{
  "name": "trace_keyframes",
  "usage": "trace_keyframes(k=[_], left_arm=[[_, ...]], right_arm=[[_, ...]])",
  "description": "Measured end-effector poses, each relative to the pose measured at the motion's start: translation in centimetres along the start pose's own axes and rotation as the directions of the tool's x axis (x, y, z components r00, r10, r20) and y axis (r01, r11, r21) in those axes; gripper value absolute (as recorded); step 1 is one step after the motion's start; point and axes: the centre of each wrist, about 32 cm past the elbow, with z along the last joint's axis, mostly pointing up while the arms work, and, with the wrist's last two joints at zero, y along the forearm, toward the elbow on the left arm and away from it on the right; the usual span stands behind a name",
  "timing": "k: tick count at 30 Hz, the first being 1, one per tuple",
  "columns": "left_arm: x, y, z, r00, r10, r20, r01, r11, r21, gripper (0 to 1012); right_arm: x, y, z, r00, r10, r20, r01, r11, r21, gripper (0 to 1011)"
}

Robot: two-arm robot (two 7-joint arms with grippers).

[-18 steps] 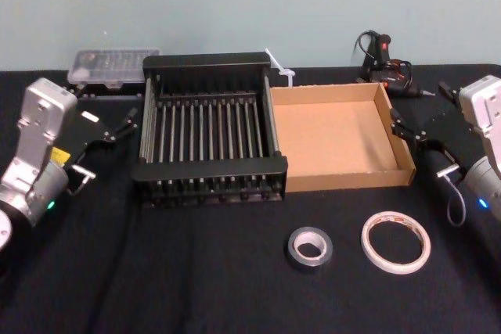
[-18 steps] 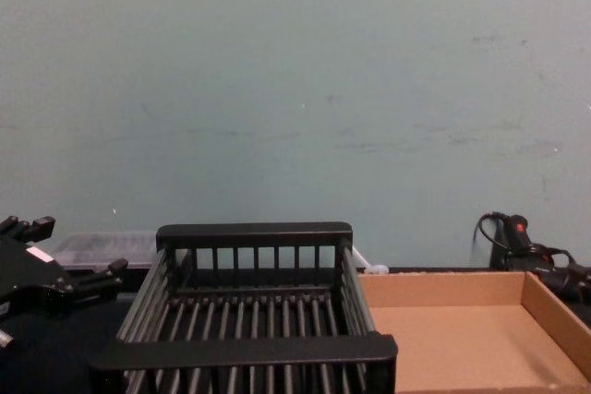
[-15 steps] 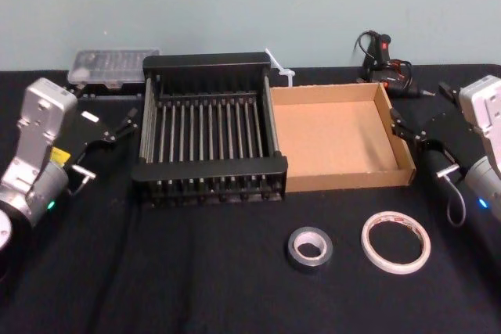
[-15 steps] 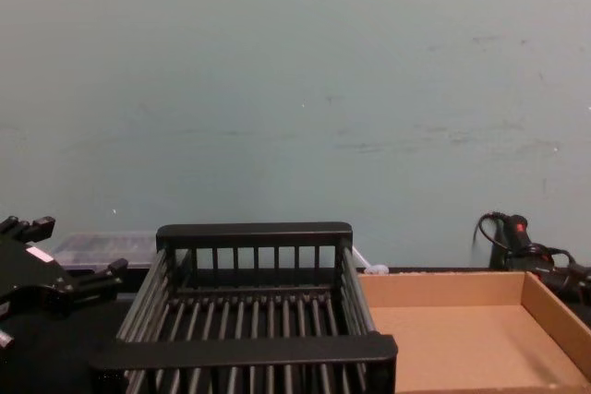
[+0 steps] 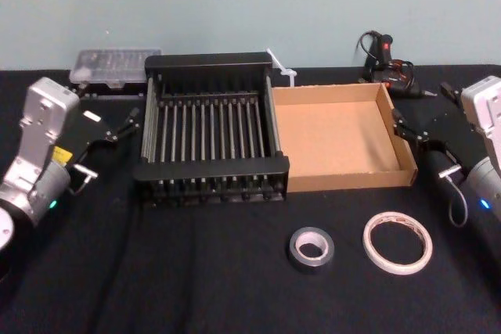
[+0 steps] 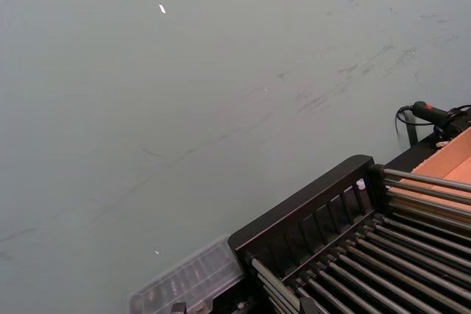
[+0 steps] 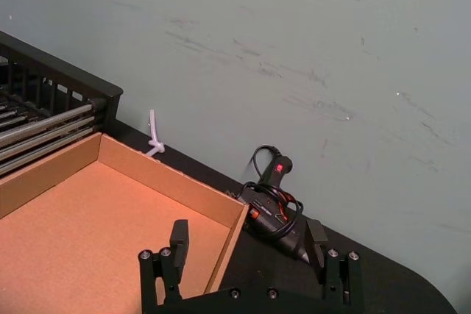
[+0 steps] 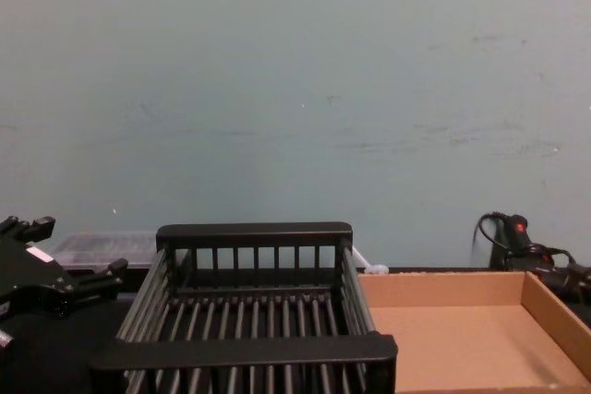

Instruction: Pick up the white tape and place it into the black box , Pick up the silver tape and place it into the brown box.

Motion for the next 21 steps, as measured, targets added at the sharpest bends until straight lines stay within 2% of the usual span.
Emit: trace_keyframes(k=[21], left_arm=[[0.0, 0.0, 0.0, 1.0, 0.0, 0.0, 0.0, 1.0, 0.0, 1001]], right_arm=[[0.0, 0.0, 0.0, 1.0, 0.0, 0.0, 0.0, 1.0, 0.0, 1002]])
